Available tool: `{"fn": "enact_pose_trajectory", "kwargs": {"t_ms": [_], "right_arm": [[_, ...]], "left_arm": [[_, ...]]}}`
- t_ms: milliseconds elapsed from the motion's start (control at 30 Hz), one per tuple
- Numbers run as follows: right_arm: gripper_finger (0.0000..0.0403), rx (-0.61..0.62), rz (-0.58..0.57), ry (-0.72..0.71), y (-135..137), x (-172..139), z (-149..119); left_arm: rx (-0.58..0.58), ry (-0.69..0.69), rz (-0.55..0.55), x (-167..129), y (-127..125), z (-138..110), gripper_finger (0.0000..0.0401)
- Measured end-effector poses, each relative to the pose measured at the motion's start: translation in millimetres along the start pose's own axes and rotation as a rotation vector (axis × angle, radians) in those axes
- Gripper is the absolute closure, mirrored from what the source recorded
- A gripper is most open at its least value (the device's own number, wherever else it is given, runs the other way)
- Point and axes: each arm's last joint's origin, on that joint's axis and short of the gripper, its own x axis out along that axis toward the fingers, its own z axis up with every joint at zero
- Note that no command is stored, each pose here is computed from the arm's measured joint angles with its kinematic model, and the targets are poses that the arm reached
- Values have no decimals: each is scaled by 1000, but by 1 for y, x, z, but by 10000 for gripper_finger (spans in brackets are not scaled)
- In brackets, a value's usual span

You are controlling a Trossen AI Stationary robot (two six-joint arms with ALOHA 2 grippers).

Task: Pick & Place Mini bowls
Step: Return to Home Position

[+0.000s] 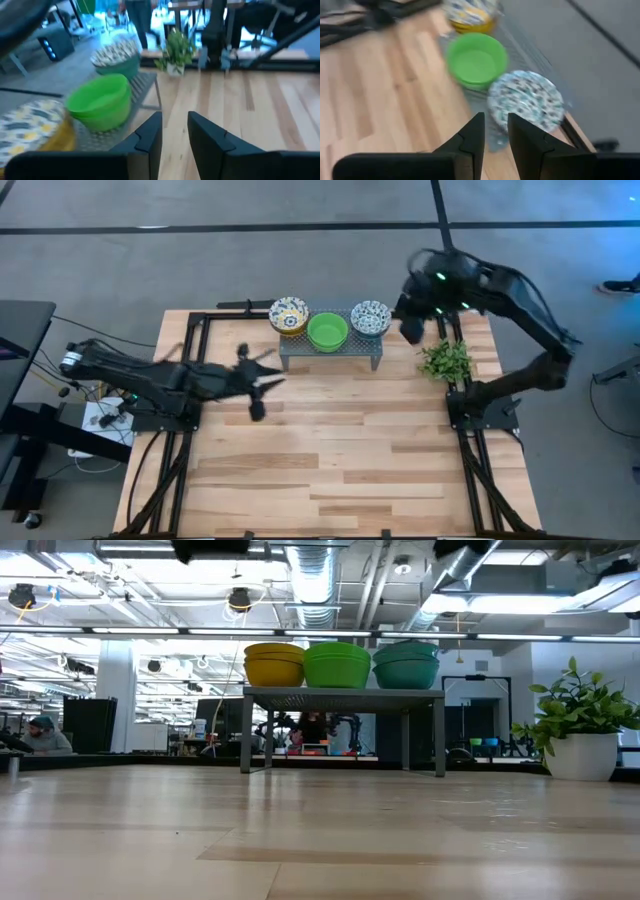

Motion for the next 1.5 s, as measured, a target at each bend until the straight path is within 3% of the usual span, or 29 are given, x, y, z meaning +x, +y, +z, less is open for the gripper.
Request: {"fn": "enact_pose_trajectory", "kwargs": {"t_ms": [133, 233, 433, 533, 800, 1000, 1300, 1500], "right_arm": [[322, -93, 88, -163, 21, -22, -27], [322, -145, 153, -264, 30, -20, -57], [322, -138, 266, -443, 41, 11, -118], [322, -153, 302, -474, 44, 26, -145], [322, -148, 379, -541, 47, 63, -202], [322, -162, 494, -673, 47, 71, -228], [322, -151, 509, -875, 37, 67, -255], [322, -158, 503, -862, 37, 79, -267]], "left_arm": [[-25, -59, 8, -36, 23, 7, 307], [-61, -112, 24, -59, 39, 0, 307], [-153, -183, 53, -84, 56, -42, 307], [-212, -254, 59, -92, 61, -54, 307], [-242, -337, 29, -105, 66, -81, 307], [-278, -417, 29, -106, 66, -93, 307], [-244, -450, 12, -98, 61, -108, 307], [-231, -403, 50, -86, 55, -124, 307]]}}
